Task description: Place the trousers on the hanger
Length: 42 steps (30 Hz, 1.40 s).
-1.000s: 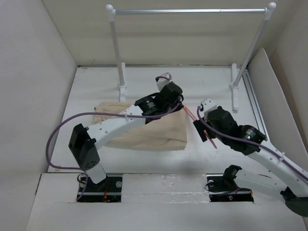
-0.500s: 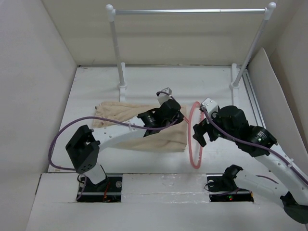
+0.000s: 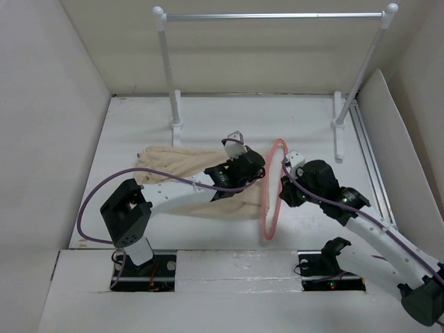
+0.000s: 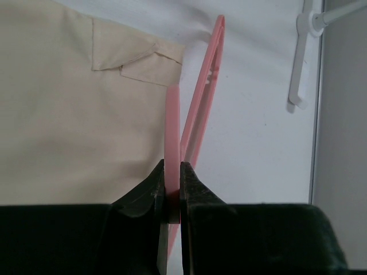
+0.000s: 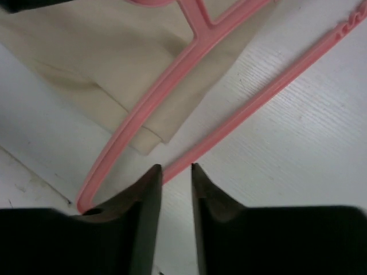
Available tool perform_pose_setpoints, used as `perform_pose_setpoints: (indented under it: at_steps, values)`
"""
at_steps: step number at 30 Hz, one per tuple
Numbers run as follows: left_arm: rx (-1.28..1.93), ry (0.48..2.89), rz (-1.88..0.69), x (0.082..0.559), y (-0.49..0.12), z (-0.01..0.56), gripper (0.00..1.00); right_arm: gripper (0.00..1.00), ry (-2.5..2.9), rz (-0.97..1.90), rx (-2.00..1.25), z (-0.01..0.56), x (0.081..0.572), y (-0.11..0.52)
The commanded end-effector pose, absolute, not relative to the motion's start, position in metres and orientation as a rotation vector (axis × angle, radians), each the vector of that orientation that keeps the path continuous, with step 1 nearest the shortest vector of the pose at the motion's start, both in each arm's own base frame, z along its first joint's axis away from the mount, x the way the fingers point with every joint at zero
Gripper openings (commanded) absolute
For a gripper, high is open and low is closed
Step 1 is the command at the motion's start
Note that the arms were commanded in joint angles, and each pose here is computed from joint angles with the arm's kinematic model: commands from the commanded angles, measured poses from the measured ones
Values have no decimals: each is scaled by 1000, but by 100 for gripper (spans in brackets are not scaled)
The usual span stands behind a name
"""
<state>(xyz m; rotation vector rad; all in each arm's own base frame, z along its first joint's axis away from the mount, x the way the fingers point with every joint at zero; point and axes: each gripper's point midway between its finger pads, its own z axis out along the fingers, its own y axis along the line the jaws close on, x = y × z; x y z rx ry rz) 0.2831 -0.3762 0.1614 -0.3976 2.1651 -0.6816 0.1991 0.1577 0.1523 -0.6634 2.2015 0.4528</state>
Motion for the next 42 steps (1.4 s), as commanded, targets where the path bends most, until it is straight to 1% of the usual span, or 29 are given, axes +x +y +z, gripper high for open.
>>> perform_pose_setpoints:
  at_steps: [1,3,4,7,9,13,22,23,24,25,26,28,29,36,38,42]
  values:
    - [-477,2126,-589,286,-355,154,0,37,2077,548,-593,161,231,180]
    - [-487,2119,-567,287,-351,150,0,47,2131,555,-564,141,241,179]
    - [-488,2119,-559,287,-350,148,0,49,2127,565,-552,138,249,182]
    - [-482,2123,-517,289,-347,143,0,50,2172,592,-488,117,263,184]
    - [-490,2123,-495,293,-343,140,0,54,2207,623,-449,102,266,190]
    - [-482,2140,-486,292,-345,134,0,57,2214,686,-407,86,275,202]
    - [-463,2154,-483,291,-347,131,0,63,2301,784,-235,37,268,206]
    - [-461,2156,-479,291,-346,129,0,62,2327,794,-222,29,265,207]
    - [-458,2159,-470,290,-345,127,0,50,2347,840,-209,26,257,210]
    - [-460,2159,-469,290,-344,127,0,41,2322,877,-208,28,258,214]
    - [-472,2154,-467,293,-341,128,0,23,2316,904,-177,30,258,214]
    - [-471,2162,-458,291,-339,123,0,10,2293,925,-181,34,258,216]
    - [-483,2158,-449,294,-335,122,0,0,2288,909,-177,35,261,212]
    - [-486,2146,-360,303,-304,119,0,0,2227,729,-187,75,272,169]
    - [-519,2122,-358,311,-290,128,0,0,2163,683,-212,99,280,160]
    - [-513,2109,-345,315,-275,132,0,0,2204,619,-223,101,277,140]
